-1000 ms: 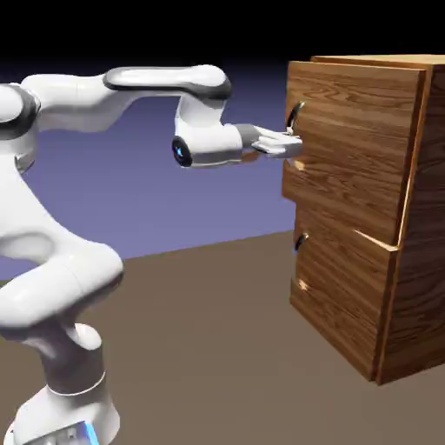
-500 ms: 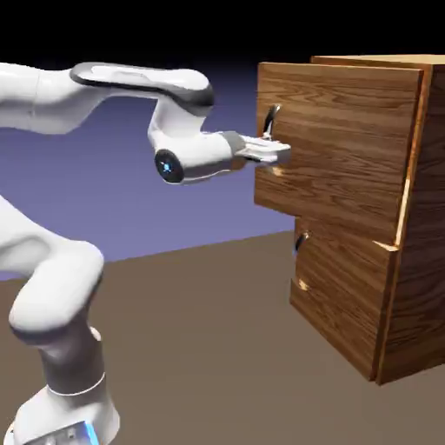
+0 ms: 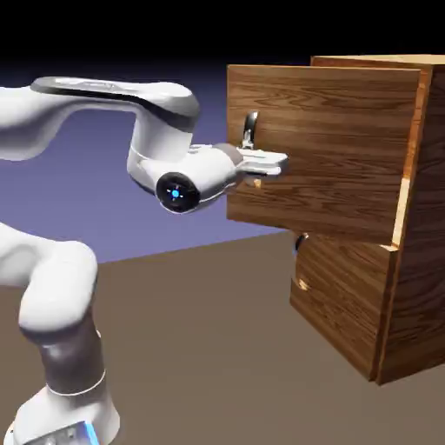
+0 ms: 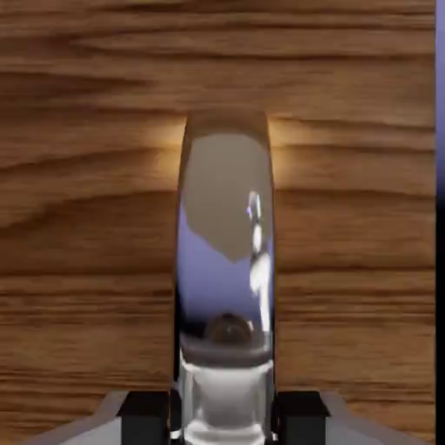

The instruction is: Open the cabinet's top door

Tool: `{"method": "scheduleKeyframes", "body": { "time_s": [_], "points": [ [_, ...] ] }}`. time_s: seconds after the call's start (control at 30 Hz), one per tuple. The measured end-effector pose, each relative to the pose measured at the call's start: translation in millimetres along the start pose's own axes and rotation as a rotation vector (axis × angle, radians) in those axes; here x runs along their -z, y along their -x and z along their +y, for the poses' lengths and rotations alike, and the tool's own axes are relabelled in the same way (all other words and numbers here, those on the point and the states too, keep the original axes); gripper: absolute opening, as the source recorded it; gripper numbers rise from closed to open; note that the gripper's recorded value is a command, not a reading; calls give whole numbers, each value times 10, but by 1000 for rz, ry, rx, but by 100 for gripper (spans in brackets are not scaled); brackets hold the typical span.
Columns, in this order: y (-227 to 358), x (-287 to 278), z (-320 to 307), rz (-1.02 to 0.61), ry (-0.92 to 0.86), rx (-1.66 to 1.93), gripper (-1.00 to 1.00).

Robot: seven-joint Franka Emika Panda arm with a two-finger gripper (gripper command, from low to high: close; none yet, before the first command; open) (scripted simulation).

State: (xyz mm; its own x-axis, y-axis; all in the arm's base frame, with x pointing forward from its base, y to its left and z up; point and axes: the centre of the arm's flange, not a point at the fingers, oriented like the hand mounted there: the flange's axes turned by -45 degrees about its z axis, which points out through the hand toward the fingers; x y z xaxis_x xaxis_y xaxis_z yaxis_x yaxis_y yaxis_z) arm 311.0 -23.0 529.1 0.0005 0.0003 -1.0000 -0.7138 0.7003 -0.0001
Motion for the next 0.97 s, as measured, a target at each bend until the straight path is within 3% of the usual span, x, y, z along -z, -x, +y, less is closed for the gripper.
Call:
{"method": "scheduleKeyframes", "body": {
  "time_s": [0.53,0.93,0.97],
  "points": [
    [1,1104,-866,0,424,0,-100],
    [1,1589,-1654,0,704,0,-100],
    [1,1610,-1708,1,722,0,100]
  ]
}}
